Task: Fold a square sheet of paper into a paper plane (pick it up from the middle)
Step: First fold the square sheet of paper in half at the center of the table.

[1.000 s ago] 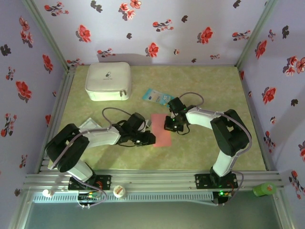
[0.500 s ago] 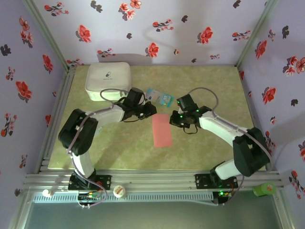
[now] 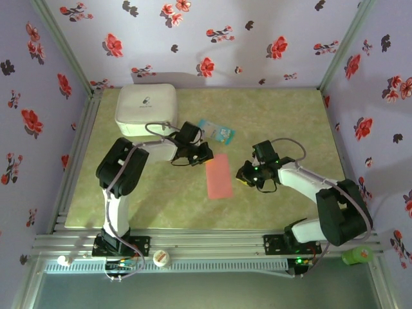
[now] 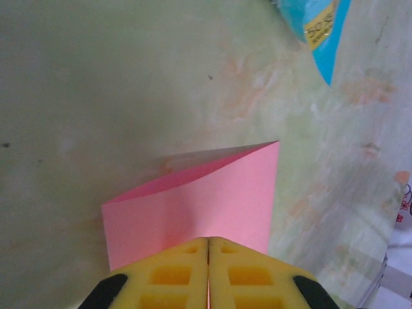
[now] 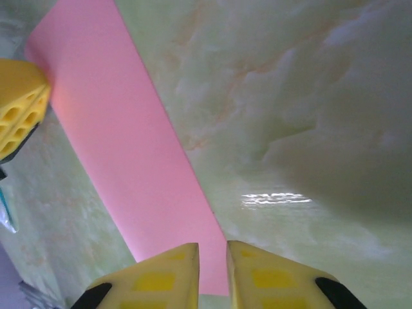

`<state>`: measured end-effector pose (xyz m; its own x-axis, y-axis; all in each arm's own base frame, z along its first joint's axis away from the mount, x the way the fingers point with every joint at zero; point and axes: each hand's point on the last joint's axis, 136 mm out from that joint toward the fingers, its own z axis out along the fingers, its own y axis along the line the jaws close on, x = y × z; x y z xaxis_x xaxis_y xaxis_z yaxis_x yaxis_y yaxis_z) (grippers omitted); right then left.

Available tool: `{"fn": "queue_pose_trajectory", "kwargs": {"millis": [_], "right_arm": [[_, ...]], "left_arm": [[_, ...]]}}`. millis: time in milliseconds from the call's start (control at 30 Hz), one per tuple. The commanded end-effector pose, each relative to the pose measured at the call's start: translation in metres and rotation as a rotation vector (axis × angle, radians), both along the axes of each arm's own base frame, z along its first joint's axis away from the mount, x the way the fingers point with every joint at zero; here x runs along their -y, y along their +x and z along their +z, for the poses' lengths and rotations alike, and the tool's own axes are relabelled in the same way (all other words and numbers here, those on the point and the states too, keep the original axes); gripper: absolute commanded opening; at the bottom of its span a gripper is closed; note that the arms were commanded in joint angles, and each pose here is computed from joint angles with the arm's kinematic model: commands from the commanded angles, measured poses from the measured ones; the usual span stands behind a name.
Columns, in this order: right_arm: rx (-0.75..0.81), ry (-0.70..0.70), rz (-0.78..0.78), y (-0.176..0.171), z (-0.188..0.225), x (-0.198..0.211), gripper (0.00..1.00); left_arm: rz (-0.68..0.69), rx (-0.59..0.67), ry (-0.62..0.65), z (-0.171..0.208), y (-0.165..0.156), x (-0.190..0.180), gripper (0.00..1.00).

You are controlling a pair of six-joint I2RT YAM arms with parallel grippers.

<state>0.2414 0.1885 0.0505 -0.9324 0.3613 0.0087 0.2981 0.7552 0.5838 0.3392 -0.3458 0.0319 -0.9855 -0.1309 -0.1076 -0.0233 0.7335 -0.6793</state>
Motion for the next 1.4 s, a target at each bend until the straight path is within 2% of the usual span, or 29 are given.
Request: {"fn": "queue_pose_trajectory", "kwargs": {"millis": [0,133,400,933,1367], "right_arm": [[-0.035,0.064,0.018,-0.005,-0.003,-0.012,0.21],[-0.072,0.062,0.049,-0.013,-0.009,-0.016,0.26],[-0.141,0.018,0.068,-0.029,-0.025,-0.017,0.38],[-0.194,0.054,0.099,-0.041,-0.032,-0.024,0.38],[-0.197,0.100,0.134,-0.043,-0.033,-0.033,0.34]], "left_arm": [[-0.011,0.005,0.000,-0.008,0.004,0.001,0.09],[-0.007,-0.019,0.056,-0.027,-0.003,-0.010,0.09],[-0.009,-0.047,0.078,-0.047,-0.022,-0.024,0.10],[-0.024,-0.023,0.071,-0.039,-0.022,-0.024,0.12],[-0.020,-0.029,0.067,-0.040,-0.022,-0.023,0.12]]}}
